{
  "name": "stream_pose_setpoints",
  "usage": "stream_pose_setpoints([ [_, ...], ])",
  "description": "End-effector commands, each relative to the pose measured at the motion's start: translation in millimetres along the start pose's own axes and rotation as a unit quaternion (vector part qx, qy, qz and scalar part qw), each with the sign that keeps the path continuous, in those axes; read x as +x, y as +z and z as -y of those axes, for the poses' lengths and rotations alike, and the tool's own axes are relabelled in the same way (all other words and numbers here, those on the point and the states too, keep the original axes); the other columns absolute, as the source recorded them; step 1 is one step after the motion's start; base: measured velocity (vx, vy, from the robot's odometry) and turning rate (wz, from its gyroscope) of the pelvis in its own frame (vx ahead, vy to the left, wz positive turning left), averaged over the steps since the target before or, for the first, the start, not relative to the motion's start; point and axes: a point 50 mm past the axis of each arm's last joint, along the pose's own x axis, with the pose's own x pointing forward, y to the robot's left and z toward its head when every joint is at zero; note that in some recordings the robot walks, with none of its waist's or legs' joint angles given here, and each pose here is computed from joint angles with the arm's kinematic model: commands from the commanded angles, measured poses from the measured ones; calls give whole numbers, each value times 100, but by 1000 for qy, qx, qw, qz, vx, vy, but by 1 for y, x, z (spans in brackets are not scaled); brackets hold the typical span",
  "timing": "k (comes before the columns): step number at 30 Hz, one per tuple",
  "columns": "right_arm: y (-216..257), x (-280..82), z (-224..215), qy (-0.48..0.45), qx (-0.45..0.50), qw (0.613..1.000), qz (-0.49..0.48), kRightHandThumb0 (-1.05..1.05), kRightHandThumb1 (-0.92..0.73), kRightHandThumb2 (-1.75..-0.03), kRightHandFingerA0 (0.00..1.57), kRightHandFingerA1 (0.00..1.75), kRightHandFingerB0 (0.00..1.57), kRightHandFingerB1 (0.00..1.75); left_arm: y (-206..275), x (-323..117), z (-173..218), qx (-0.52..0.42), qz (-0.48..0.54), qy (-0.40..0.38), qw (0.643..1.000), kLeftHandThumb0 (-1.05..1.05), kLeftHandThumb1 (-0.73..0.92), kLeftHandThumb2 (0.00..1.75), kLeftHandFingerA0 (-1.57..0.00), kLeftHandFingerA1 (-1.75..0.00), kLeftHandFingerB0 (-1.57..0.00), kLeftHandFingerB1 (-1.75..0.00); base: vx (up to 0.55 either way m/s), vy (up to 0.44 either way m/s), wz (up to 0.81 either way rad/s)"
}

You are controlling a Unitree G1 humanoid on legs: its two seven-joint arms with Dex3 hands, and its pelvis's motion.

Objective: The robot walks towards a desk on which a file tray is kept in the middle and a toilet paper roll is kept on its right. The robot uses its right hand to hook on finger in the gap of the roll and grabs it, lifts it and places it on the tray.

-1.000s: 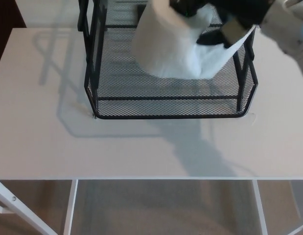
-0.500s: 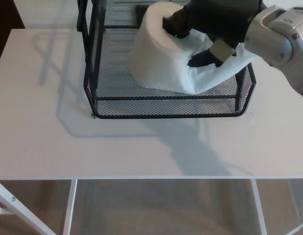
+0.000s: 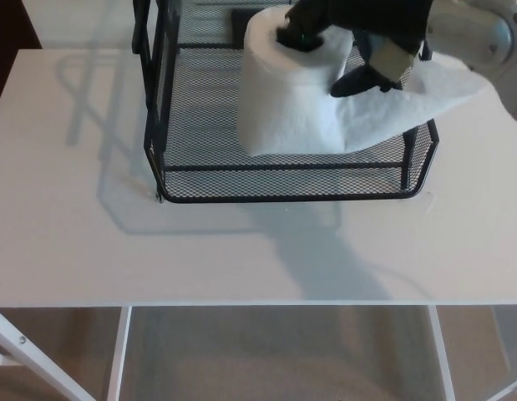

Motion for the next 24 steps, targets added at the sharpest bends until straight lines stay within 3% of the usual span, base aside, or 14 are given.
stream_pose_setpoints([
  [1, 6, -11, 66, 191, 88, 975, -63, -72, -61, -59, 86, 76, 32, 31, 4, -2, -9, 11, 6, 12, 1000, -98, 91, 69, -40, -88, -30, -76, 0, 0, 0],
  [3, 10, -11, 68, 206, 91, 972, -63, -77, -62, -60, 86, 85, 31, 31, 3, -2, -9, 9, 5, 14, 1000, -99, 92, 68, -43, -88, -32, -76, 0, 0, 0],
  [5, 14, -10, 70, 220, 88, 969, -71, -88, -53, -88, 92, 88, 26, 42, 3, -2, -9, 8, 4, 15, 1000, -92, 68, 123, -47, -82, -24, -67, 0, 0, 0],
  [6, 17, -9, 72, 230, 79, 967, -71, -80, -63, -60, 100, 88, 30, 30, 2, -2, -8, 9, 2, 17, 1000, -98, 92, 69, -42, -88, -31, -75, 0, 0, 0],
  [7, 20, -9, 75, 242, 73, 964, -79, -82, -62, -60, 103, 90, 28, 31, 2, -2, -7, 19, 7, 13, 1000, -90, 69, 123, -52, -83, -24, -67, 0, 0, 0],
  [8, 21, -10, 78, 253, 69, 961, -83, -87, -62, -59, 99, 96, 26, 34, 2, -2, -7, 12, 5, 13, 1000, -100, 91, 69, -38, -87, -30, -75, 0, 0, 0],
  [9, 22, -13, 83, 264, 55, 959, -86, -87, -64, -60, 93, 103, 24, 33, 2, -2, -7, 11, 3, 13, 1000, -94, 68, 123, -45, -82, -24, -68, 0, 0, 0],
  [10, 22, -13, 86, 269, 50, 958, -85, -94, -52, -92, 96, 106, 21, 44, 2, -2, -8, 11, 4, 13, 1000, -99, 91, 68, -37, -90, -29, -77, 0, 0, 0],
  [13, 23, -22, 102, 262, 24, 961, -86, -92, -65, -61, 87, 91, 25, 33, 2, -3, -9, 1, 7, 10, 1000, -97, 90, 68, -36, -85, -29, -75, 0, 0, 0],
  [14, 21, -24, 107, 250, 38, 964, -89, -91, -48, -93, 89, 91, 20, 44, 3, -2, -10, 5, 8, 16, 1000, -91, 68, 121, -48, -82, -22, -66, 0, 0, 0],
  [15, 21, -26, 109, 248, 35, 964, -89, -93, -65, -60, 91, 93, 26, 35, 3, -2, -10, 4, 7, 17, 1000, -91, 67, 121, -47, -82, -24, -67, 0, 0, 0],
  [17, 21, -31, 117, 241, 24, 965, -98, -94, -64, -60, 93, 92, 28, 35, 4, -1, -9, 8, 4, 18, 1000, -98, 90, 68, -39, -89, -30, -76, 0, 0, 0],
  [18, 20, -32, 119, 238, 19, 966, -97, -92, -50, -95, 93, 90, 22, 45, 4, -1, -9, 9, 4, 18, 1000, -99, 91, 68, -39, -90, -30, -77, 0, 0, 0],
  [24, 8, -58, 148, 222, 35, 968, -113, -86, -70, -63, 88, 83, 26, 30, -1, -4, -9, 14, 7, 14, 1000, -101, 92, 69, -38, -87, -31, -76, 0, 0, 0],
])
